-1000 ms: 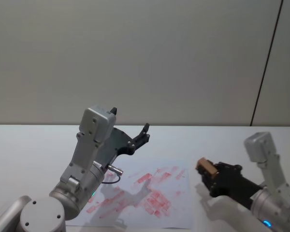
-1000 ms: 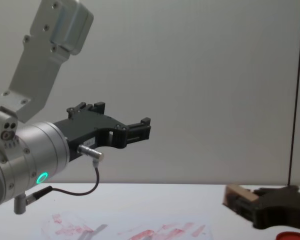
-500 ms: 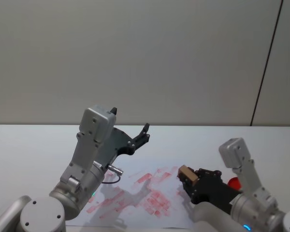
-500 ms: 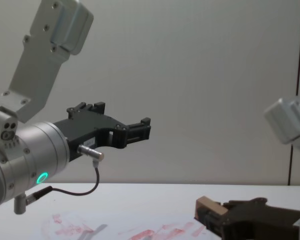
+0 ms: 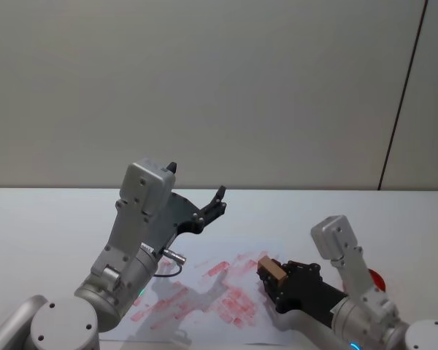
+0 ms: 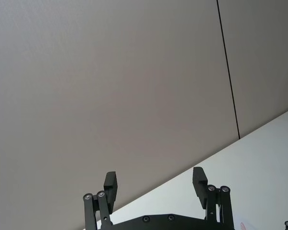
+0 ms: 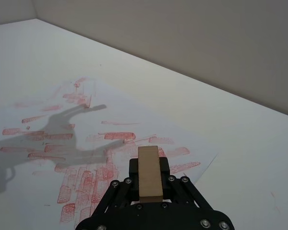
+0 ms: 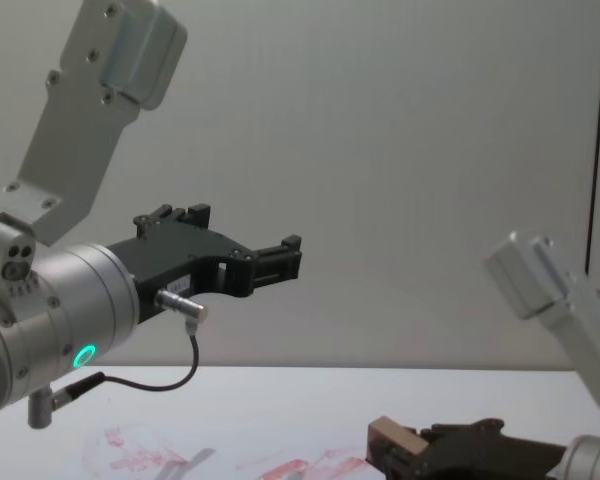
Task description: Use the one hand to pick up the stamp and affix it onto the A4 paper.
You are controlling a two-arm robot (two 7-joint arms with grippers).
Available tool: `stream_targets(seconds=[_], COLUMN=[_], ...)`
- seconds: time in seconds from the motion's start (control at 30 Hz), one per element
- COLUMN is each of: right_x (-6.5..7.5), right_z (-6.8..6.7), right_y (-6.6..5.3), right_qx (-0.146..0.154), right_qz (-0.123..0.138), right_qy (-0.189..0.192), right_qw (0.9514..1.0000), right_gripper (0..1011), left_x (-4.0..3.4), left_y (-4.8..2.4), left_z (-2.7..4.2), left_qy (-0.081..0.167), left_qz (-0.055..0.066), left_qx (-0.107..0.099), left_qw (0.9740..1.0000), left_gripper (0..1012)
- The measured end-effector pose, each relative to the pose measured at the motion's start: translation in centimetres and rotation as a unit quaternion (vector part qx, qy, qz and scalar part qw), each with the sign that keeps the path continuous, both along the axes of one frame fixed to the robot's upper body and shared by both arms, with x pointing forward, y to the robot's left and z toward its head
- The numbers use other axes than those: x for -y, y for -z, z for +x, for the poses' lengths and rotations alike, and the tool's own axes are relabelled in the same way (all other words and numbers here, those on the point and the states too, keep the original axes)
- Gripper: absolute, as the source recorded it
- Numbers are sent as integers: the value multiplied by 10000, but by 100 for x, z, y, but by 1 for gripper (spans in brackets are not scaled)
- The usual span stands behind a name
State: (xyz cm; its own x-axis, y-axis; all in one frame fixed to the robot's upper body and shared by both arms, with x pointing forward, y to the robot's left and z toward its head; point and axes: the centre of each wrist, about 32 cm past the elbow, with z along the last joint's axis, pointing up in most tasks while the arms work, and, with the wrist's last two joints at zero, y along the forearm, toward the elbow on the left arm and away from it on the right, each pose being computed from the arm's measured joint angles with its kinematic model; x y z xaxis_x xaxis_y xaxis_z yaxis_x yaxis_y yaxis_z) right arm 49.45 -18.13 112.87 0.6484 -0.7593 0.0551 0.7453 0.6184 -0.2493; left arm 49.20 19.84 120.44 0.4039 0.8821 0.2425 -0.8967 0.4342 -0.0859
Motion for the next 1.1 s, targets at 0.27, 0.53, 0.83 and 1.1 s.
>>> stream_targets(seconds=[0.27,0.53,0.83,1.1], right_x=[-51,-88,-113,-125], right_z=[15,27,39,43], right_y=[64,109,130,140], right_qx=[-55,-102,-144,-187], right_qz=[-100,-198,-267,-305], right_qy=[9,7,19,38], right_qw=[9999,9998,9995,9994], right_gripper=[220,220,220,220], left_x=[0,0,0,0], left_y=[0,0,0,0], left_z=[0,0,0,0], left_qy=[0,0,0,0], left_qz=[0,0,0,0], left_qx=[0,0,0,0], left_qw=[10000,10000,10000,10000], left_gripper=[1002,1002,1003,1002])
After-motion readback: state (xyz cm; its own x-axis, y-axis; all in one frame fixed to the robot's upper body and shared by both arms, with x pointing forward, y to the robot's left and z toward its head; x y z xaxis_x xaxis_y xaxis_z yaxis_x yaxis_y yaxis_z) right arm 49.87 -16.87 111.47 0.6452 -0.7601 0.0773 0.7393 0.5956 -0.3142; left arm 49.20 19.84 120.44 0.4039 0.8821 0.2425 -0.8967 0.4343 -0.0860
